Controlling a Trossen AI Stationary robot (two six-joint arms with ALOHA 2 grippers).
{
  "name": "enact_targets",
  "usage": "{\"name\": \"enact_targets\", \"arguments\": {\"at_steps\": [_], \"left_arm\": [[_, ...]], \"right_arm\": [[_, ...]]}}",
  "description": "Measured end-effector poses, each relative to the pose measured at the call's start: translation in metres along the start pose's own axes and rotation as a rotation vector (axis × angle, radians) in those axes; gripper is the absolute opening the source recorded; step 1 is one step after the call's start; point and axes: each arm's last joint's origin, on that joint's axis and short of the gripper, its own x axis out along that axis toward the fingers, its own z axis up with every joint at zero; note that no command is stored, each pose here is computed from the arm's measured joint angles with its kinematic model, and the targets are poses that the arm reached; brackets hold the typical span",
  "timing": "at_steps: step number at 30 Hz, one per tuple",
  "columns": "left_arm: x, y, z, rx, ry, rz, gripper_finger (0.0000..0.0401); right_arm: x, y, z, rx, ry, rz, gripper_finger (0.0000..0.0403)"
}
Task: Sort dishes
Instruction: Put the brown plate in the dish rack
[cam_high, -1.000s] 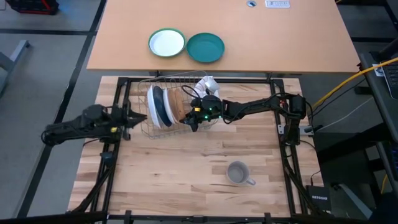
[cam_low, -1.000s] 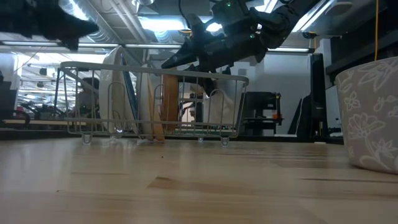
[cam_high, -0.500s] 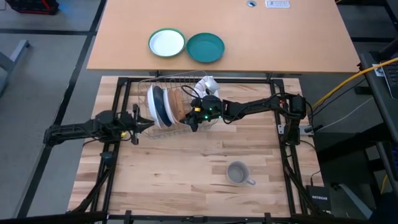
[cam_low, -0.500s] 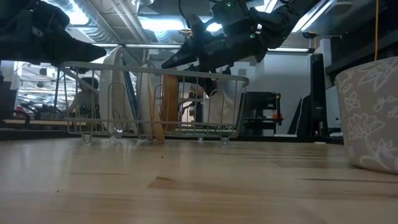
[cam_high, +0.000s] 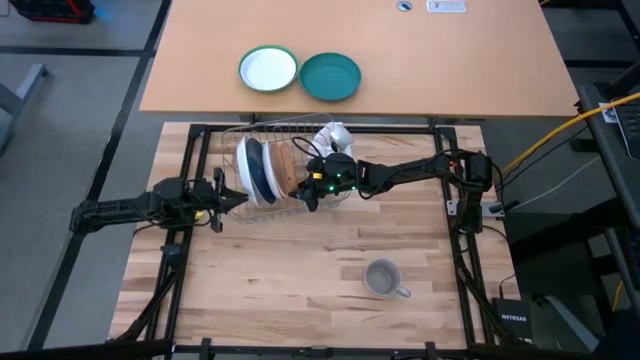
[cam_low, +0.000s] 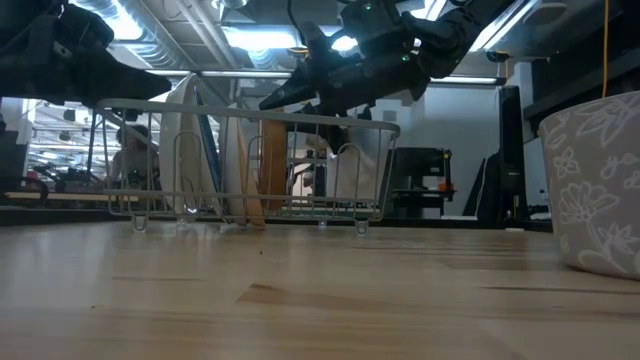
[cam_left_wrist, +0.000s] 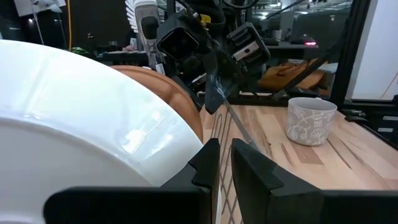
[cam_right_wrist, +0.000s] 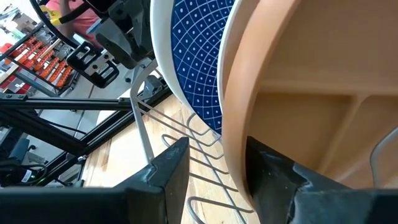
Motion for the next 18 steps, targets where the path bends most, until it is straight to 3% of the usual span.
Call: {"name": "enact_targets", "arguments": {"at_steps": [18], "left_arm": [[0.0,0.0,-0.0002,0.0,0.002,0.0,0.0033]], "right_arm": [[0.0001,-0.0001,-0.0007,-0.028,0.006,-0.003,0.0152]]}}
